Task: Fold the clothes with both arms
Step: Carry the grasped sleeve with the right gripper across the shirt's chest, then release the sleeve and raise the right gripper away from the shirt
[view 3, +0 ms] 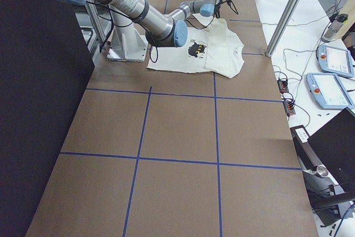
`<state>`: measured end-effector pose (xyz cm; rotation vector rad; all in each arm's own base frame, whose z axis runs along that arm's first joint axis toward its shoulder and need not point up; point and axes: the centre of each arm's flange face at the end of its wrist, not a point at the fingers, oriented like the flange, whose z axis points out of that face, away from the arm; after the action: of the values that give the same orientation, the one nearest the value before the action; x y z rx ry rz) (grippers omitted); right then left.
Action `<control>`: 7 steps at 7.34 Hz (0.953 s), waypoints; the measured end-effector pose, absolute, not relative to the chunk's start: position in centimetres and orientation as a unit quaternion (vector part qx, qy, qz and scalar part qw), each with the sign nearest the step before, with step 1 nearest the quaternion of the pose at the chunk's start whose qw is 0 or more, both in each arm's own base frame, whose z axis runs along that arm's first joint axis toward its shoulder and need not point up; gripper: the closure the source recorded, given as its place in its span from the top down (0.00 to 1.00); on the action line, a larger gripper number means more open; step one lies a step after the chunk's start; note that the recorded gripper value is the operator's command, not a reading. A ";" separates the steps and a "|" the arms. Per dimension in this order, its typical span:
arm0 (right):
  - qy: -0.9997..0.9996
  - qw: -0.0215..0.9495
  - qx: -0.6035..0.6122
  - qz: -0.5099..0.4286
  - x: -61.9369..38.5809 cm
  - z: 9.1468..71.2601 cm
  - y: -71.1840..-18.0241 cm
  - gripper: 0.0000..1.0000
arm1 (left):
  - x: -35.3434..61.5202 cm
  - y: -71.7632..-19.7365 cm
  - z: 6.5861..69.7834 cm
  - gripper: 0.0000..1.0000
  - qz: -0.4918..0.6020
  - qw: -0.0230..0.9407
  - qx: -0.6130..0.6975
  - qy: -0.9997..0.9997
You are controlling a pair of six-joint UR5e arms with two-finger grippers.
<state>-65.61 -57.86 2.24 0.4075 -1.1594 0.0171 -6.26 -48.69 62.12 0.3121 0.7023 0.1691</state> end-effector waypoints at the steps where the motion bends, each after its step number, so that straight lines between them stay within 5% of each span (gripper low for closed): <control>1: -0.547 0.815 0.191 0.016 -65.7 1.7 -57.7 1.00 | -6.2 -48.7 62.1 1.00 0.081 0.924 0.152 0.342; 5: -0.514 0.846 0.131 0.060 -61.8 0.3 -58.3 1.00 | -6.0 -48.2 61.8 1.00 0.012 0.924 0.143 0.354; 7: -0.472 0.876 0.089 0.043 -54.2 5.5 -60.0 1.00 | -3.2 -46.0 62.3 1.00 -0.053 0.912 0.147 0.380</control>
<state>-54.15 -59.98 5.50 0.1860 -0.9858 0.0903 -3.18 -46.00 62.26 0.3033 0.7839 -0.1092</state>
